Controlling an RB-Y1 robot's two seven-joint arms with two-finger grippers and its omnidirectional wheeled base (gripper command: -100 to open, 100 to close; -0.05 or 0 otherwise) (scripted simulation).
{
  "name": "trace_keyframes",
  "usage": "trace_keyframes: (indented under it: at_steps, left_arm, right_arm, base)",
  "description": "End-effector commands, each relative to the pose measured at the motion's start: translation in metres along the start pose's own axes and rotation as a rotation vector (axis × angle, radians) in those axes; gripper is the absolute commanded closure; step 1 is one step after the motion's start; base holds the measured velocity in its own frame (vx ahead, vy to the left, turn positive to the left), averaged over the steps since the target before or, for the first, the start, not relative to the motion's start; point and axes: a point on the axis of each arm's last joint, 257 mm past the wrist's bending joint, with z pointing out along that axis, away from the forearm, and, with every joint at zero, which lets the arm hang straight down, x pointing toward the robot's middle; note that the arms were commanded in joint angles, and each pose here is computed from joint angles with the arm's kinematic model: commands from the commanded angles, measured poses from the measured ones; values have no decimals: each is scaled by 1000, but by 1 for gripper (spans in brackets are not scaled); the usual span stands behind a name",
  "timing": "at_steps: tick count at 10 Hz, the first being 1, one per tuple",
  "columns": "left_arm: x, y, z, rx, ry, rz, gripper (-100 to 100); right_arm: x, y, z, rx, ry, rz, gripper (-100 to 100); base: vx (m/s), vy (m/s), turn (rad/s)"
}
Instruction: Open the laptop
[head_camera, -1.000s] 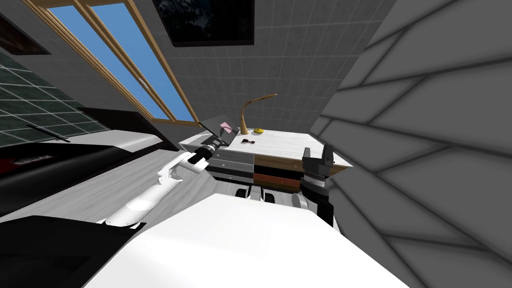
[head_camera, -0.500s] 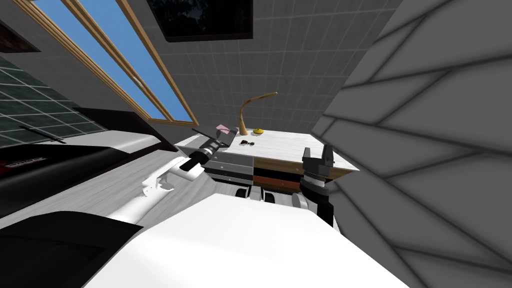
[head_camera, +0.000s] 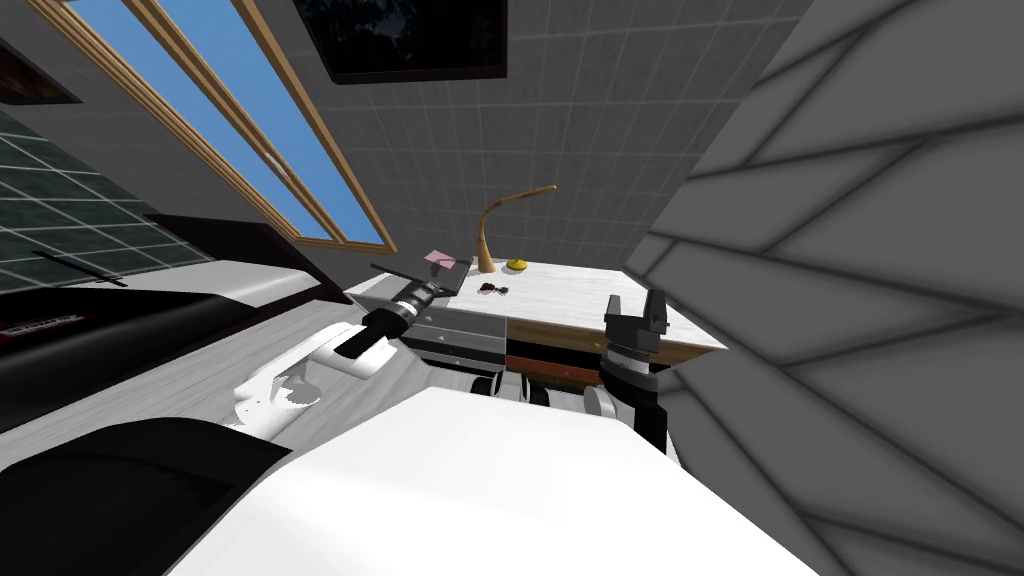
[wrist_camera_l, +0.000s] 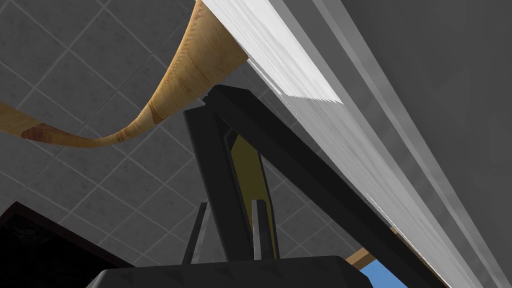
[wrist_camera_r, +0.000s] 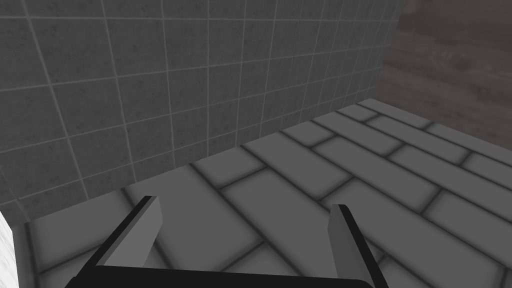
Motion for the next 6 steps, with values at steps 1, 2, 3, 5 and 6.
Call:
trace_keyframes:
  at_steps: [1,2,3,5,6]
  left_arm:
    - [8,-7,-19,5,18,5,100]
    - [5,-5,-16,2,11,2,100]
    - [11,-9,-18,5,23,-78,100]
    - [15,-14,-20,11,33,-155,100]
    - [18,-17,-21,14,38,-193,100]
  right_arm:
    - [0,0,0,0,0,0,0]
    - [0,0,0,0,0,0,0]
    - [0,0,0,0,0,0,0]
    - [0,0,0,0,0,0,0]
    - [0,0,0,0,0,0,0]
  base:
    - [53,-1,5]
    - [17,0,1]
    - [29,23,15]
    - [38,64,-8]
    - [7,56,-19]
